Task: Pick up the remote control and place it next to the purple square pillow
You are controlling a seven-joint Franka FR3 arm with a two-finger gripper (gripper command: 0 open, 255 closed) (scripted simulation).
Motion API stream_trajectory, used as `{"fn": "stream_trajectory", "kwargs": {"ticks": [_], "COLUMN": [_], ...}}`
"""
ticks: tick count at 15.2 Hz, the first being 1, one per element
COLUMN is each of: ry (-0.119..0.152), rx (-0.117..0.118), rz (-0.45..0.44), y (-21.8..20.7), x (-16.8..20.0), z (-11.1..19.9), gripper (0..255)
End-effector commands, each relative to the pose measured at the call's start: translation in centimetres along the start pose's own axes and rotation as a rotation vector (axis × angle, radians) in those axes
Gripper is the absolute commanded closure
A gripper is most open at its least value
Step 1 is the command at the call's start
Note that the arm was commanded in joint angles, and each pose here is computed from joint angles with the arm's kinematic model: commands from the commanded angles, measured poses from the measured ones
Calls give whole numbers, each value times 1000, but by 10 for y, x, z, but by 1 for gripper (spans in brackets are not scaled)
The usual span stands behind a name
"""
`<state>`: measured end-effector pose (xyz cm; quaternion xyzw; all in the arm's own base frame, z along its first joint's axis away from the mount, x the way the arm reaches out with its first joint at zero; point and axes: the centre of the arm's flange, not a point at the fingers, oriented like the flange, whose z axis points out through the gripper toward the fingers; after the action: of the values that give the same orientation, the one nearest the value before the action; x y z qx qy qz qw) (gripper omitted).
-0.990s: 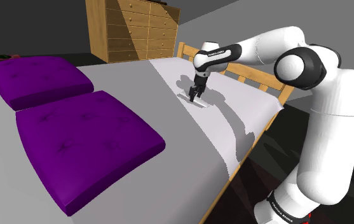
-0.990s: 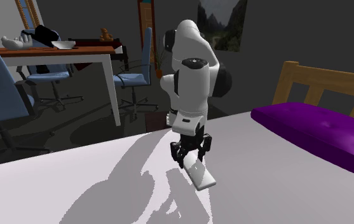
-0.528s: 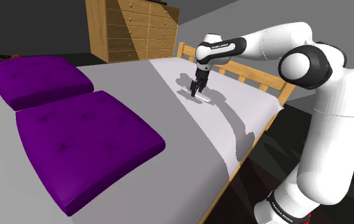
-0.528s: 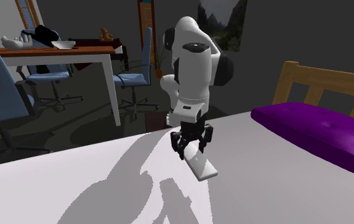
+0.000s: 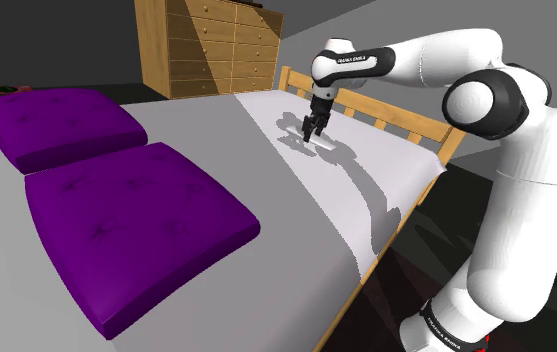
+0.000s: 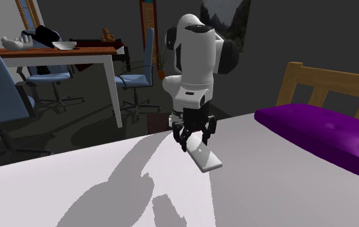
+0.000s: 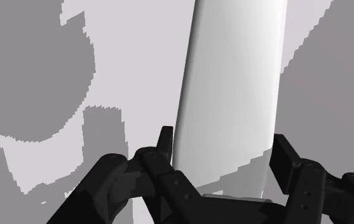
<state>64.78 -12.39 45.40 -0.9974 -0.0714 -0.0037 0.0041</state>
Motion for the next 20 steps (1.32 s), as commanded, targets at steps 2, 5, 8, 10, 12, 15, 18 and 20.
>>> {"fn": "stream_trajectory", "kwargs": {"ticks": [2,5,8,10,12,15,18,20], "ry": [0,0,0,0,0,0,0,0], "rx": [0,0,0,0,0,0,0,0], "rz": [0,0,0,0,0,0,0,0], "y": [0,0,0,0,0,-1,-1,-25], "x": [0,0,0,0,0,0,1,-10], "z": [-16,-32,-48,-58,-69,-85,-100,-100], "gripper": [255,255,255,255,255,255,255,255]}}
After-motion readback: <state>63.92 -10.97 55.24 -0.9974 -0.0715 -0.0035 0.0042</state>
